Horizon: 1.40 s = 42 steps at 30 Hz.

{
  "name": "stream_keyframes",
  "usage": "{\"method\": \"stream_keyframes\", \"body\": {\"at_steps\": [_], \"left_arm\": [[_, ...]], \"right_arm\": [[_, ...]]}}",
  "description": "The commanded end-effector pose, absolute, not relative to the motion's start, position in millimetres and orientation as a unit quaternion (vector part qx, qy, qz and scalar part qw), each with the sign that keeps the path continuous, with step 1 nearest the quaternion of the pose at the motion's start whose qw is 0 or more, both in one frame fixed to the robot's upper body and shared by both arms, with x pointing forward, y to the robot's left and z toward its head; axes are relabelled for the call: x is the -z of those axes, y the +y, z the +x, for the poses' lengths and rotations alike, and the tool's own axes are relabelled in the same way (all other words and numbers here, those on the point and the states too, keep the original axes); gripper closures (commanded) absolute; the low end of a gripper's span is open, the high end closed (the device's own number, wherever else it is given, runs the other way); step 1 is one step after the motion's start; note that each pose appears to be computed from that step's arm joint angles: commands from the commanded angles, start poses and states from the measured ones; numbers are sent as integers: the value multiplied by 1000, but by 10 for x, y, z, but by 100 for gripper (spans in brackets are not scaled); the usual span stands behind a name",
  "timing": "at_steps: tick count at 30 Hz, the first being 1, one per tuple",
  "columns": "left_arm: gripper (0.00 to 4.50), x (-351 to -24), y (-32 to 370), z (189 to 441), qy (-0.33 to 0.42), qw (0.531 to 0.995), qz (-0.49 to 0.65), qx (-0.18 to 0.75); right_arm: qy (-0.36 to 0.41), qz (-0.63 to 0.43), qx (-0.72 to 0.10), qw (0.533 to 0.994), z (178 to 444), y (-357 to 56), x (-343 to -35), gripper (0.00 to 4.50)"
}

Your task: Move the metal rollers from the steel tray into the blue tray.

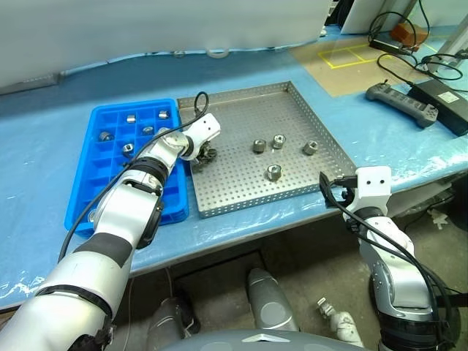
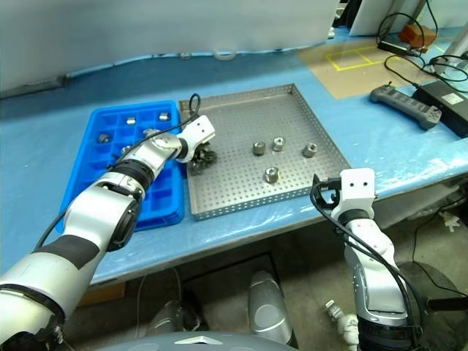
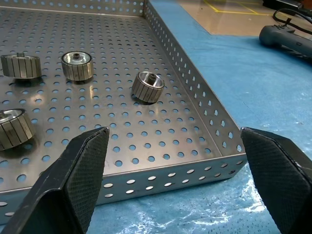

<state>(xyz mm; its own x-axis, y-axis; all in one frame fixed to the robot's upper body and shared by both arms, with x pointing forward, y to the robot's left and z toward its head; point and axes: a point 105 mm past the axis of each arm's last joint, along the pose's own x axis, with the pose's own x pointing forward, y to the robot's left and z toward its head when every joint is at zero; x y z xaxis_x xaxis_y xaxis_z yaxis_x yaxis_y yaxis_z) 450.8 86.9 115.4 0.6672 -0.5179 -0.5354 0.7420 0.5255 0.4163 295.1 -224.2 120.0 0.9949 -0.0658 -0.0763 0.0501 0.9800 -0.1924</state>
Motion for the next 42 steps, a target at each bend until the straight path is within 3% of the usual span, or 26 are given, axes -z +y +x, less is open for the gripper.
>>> {"method": "stream_keyframes", "body": {"at_steps": [1,5,13,18,29,42], "left_arm": [[316,-1182,863,4519,184,859,311,364],[316,-1355,762,4555,168,894,206,360],[316,-2204,707,4779,-20,960,102,258],[316,-2594,1159,4807,-129,983,83,105],[316,-2043,1724,4470,-88,986,137,15],[316,-1625,1615,4503,3,989,115,91]], "right_arm": [[20,-112,36,993,2934,-2258,-1296,0],[20,-110,25,993,2965,-2219,-1283,0],[11,-99,-54,994,3267,-1867,-1270,0],[7,-125,-111,986,3479,-1665,-1262,0],[6,-135,-163,977,3598,-1387,-1149,0],[10,-132,-158,979,3570,-1411,-1115,0]]}}
